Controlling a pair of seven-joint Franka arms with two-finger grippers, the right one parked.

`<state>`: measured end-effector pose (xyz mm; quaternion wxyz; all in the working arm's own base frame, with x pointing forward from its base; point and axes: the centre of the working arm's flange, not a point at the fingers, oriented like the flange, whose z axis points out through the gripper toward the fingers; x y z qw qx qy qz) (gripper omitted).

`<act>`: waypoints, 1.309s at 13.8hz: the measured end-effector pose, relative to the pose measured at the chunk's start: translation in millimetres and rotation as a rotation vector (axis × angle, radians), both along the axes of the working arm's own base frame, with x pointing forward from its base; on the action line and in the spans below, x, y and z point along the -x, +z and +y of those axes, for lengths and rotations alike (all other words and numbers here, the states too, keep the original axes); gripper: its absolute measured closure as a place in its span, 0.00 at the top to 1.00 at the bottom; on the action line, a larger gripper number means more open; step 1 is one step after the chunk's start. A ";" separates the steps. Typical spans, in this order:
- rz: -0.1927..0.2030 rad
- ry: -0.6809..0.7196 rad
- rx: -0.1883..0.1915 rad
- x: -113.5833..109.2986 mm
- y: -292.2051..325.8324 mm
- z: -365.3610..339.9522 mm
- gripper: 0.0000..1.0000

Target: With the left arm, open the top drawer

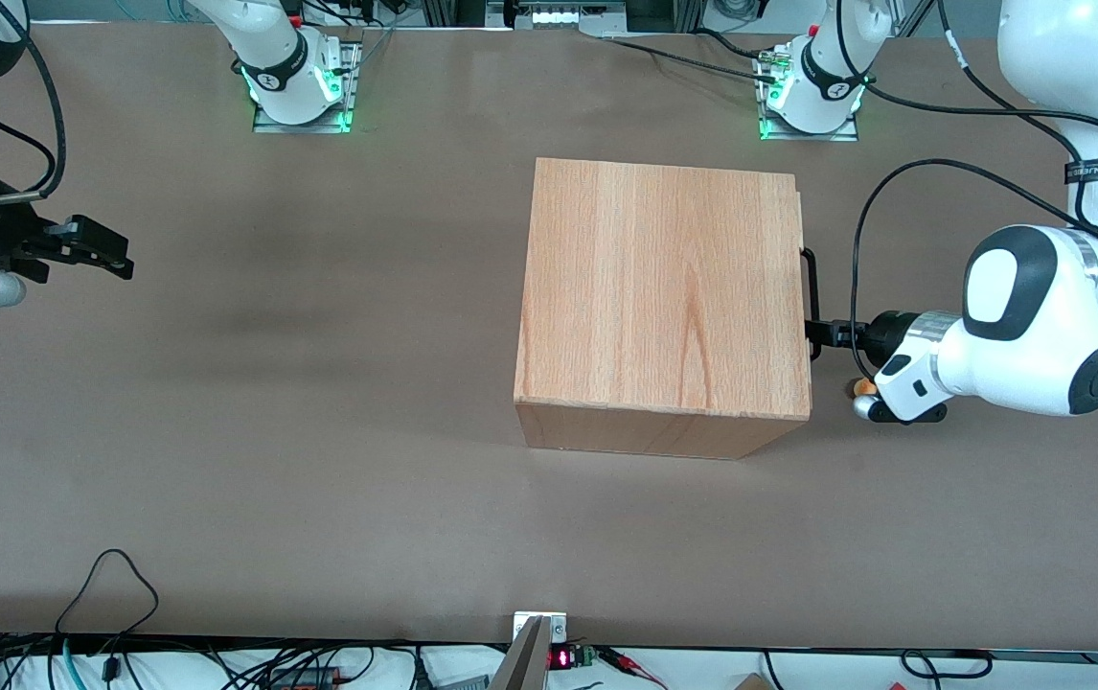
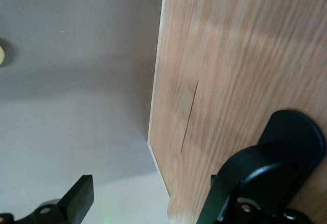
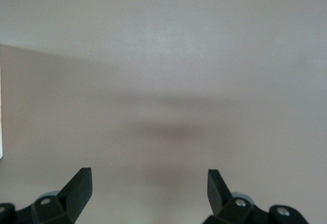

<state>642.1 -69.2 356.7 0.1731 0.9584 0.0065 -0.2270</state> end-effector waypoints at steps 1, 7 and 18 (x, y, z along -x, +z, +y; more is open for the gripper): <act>-0.002 0.000 -0.005 -0.4 0.6 2.7 1.00; -0.011 0.024 -0.036 -3.6 4.4 33.2 1.00; -0.028 0.058 -0.082 -4.7 10.6 101.6 1.00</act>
